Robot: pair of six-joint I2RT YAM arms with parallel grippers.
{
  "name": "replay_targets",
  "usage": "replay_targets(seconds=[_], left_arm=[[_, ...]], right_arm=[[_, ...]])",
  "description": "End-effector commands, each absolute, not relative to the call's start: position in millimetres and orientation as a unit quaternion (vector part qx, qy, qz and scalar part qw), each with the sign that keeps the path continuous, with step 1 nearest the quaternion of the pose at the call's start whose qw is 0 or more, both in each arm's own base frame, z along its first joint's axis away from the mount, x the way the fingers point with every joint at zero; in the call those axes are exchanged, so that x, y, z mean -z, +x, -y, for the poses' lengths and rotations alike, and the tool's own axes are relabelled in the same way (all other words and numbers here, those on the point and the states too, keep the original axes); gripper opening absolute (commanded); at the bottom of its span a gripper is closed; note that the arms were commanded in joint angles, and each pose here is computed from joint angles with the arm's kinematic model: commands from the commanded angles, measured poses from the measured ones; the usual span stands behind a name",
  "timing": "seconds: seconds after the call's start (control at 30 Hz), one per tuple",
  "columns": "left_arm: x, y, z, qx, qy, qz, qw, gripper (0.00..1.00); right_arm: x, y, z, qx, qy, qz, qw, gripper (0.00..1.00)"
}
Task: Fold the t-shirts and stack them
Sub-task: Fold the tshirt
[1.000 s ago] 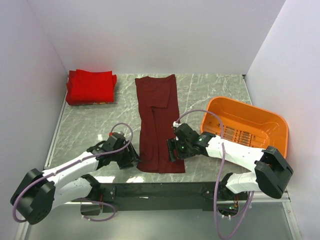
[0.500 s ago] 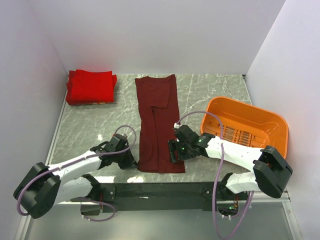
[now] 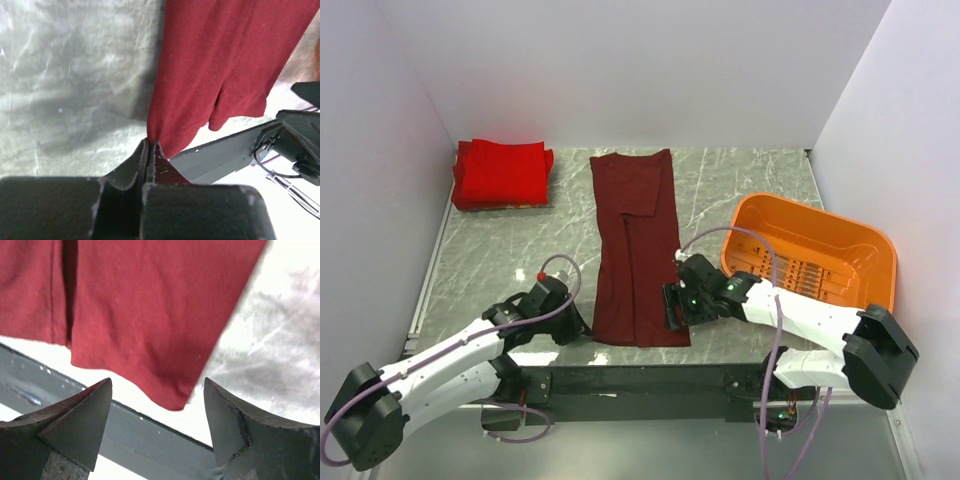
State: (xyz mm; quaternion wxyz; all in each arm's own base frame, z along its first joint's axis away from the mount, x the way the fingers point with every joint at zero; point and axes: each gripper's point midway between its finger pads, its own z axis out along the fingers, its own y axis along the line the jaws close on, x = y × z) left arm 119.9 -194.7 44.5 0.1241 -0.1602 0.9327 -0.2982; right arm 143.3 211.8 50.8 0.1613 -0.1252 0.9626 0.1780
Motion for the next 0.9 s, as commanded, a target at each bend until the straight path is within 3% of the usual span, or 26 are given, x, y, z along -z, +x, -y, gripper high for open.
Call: replay_targets(seconds=[0.0, 0.2, 0.43, 0.7, 0.8, 0.83, 0.87], left_arm=[[-32.6, 106.4, 183.9, 0.270, -0.189, -0.938, 0.111, 0.00], [-26.1, 93.8, 191.6, 0.279, -0.198, -0.934, 0.099, 0.00], [-24.6, 89.4, 194.7, 0.261, -0.191, -0.941, 0.099, 0.00], [-26.5, 88.2, 199.8, 0.280, -0.196, -0.934, 0.099, 0.00], [-29.0, 89.1, 200.9, 0.287, -0.198, -0.931, 0.103, 0.00], [-30.4, 90.0, 201.2, 0.288, -0.198, -0.931, 0.106, 0.00], [-34.2, 92.1, 203.1, 0.294, -0.197, -0.929, 0.110, 0.00]], right_arm=[[-47.3, 123.7, -206.2, -0.192, -0.121, -0.964, 0.137, 0.80], [-28.2, 113.0, -202.7, -0.180, -0.114, -0.970, 0.116, 0.79], [-23.9, 97.2, -205.6, -0.187, -0.104, -0.972, 0.095, 0.70], [-19.9, 81.1, -203.7, -0.189, -0.100, -0.974, 0.069, 0.70], [-20.7, 81.5, -208.8, -0.197, -0.103, -0.973, 0.067, 0.59], [-21.1, 81.9, -209.4, -0.197, -0.103, -0.973, 0.067, 0.47], [-21.5, 82.8, -209.5, -0.194, -0.105, -0.973, 0.067, 0.40]])
